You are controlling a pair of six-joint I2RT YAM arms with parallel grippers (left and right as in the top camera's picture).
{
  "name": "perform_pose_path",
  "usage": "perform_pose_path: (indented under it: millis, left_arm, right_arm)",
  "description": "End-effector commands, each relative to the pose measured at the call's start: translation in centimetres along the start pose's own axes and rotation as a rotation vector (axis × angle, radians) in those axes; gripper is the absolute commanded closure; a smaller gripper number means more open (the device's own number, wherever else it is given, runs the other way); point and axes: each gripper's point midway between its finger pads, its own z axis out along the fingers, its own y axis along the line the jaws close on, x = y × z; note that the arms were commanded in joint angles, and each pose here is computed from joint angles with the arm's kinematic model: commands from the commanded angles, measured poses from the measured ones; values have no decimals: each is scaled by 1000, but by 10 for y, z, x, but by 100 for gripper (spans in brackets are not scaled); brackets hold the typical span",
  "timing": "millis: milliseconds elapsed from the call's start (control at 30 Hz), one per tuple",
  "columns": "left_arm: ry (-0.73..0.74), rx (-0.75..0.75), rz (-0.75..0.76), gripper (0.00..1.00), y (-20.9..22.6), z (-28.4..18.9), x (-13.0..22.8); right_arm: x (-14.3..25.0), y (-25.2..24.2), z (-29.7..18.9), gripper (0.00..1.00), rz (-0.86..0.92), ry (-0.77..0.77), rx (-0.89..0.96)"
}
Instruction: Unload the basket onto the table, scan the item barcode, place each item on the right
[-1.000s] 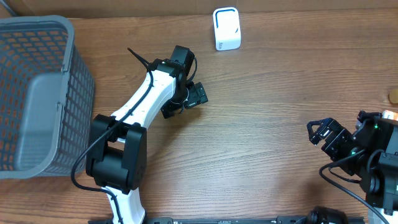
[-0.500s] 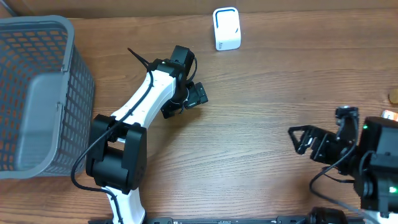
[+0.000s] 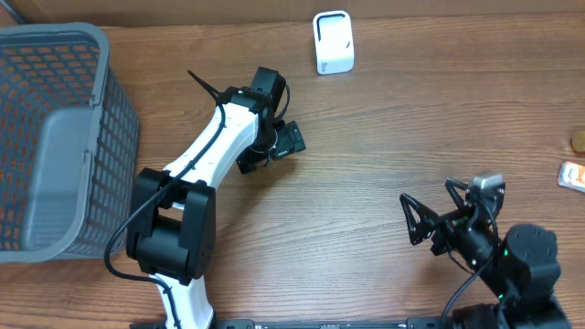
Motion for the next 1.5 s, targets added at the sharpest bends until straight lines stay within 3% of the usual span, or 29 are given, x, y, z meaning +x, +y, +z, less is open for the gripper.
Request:
perform_pose_path:
  millis: [0, 300, 600, 1467]
  left_arm:
    - [-6, -4, 10, 0, 0, -1, 0]
    - [-6, -4, 10, 0, 0, -1, 0]
    - [-6, -4, 10, 0, 0, -1, 0]
    - [-6, -4, 10, 0, 0, -1, 0]
  right_arm:
    - [5, -13, 0, 0, -26, -86, 33]
    - [10, -34, 3, 0, -73, -280, 73]
    - [20, -54, 2, 0, -86, -363, 124]
    - [28, -99, -4, 0, -36, -366, 340]
